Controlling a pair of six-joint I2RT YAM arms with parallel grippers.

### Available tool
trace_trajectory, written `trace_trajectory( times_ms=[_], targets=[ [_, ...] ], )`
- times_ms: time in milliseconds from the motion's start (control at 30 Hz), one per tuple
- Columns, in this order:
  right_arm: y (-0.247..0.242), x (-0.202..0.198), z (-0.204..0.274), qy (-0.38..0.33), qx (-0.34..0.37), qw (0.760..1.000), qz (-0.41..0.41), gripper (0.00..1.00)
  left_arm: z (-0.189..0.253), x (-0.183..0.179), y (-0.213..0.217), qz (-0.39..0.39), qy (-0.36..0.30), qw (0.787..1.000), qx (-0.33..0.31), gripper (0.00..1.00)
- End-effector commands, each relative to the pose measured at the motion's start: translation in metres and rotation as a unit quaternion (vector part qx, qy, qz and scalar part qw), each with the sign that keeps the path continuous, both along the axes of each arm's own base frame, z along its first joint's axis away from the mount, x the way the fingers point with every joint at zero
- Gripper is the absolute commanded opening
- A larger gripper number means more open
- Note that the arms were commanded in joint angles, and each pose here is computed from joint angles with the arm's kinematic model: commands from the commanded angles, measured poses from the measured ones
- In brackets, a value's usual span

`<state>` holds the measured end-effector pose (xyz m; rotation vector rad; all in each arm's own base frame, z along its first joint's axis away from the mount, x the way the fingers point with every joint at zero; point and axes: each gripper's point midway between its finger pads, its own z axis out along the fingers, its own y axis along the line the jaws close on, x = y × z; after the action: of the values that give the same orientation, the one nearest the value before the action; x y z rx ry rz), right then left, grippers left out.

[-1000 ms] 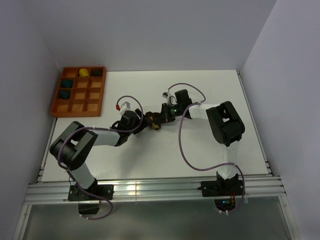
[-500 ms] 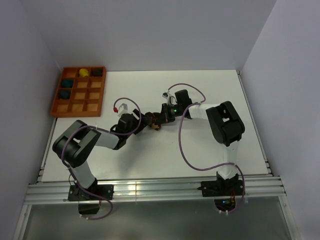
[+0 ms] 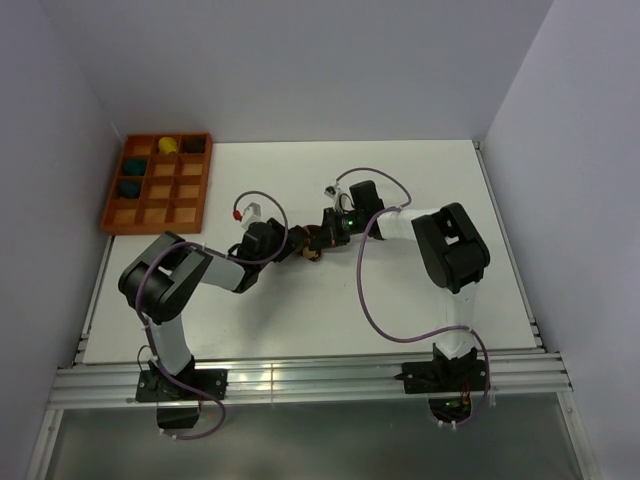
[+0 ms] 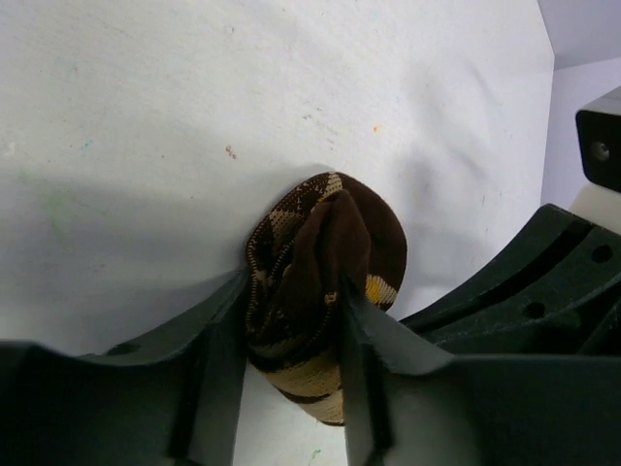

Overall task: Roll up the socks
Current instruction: Roll the sock at the center of the board.

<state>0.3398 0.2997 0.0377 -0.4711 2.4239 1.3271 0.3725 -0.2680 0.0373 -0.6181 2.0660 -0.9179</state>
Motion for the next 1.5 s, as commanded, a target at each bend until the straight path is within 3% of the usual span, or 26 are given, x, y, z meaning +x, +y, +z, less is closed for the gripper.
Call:
trace_trajectory(
  times_ms=[0, 67, 133, 267, 433, 500, 800, 1000, 1467],
  targets=[
    [-0.024, -0.038, -0.051, 0.06, -0.095, 0.994, -0.011, 0.0, -0.041, -0.017, 0.01, -0.016, 0.064, 0.996, 0.057, 0.39],
    [-0.025, -0.037, -0.049, 0.045, -0.104, 0.993, -0.016, 0.04, -0.047, -0.024, 0.012, -0.025, 0.076, 0.994, 0.077, 0.24],
    [-0.024, -0.039, -0.042, 0.024, -0.11, 0.994, -0.015, 0.09, -0.045, -0.027, 0.013, -0.031, 0.077, 0.992, 0.091, 0.19],
    [-0.024, -0.043, -0.031, -0.015, -0.133, 0.991, -0.022, 0.32, -0.043, -0.037, 0.016, -0.044, 0.081, 0.988, 0.122, 0.18],
    [-0.024, -0.045, -0.008, -0.109, -0.163, 0.979, -0.051, 0.45, -0.043, -0.045, 0.018, -0.054, 0.093, 0.979, 0.171, 0.15],
    [-0.032, -0.036, 0.007, -0.171, -0.194, 0.963, -0.08, 0.53, -0.043, -0.049, 0.018, -0.058, 0.1, 0.976, 0.183, 0.15],
    [-0.024, -0.042, 0.046, -0.347, -0.219, 0.906, -0.103, 0.55, -0.028, -0.049, 0.014, -0.073, 0.096, 0.972, 0.2, 0.15],
    [-0.016, -0.04, 0.06, -0.424, -0.244, 0.867, -0.096, 0.56, -0.02, -0.05, 0.009, -0.082, 0.091, 0.972, 0.202, 0.15],
    [0.018, -0.043, 0.03, -0.461, -0.29, 0.838, -0.025, 0.58, -0.019, -0.051, 0.003, -0.095, 0.089, 0.971, 0.202, 0.15]
  ],
)
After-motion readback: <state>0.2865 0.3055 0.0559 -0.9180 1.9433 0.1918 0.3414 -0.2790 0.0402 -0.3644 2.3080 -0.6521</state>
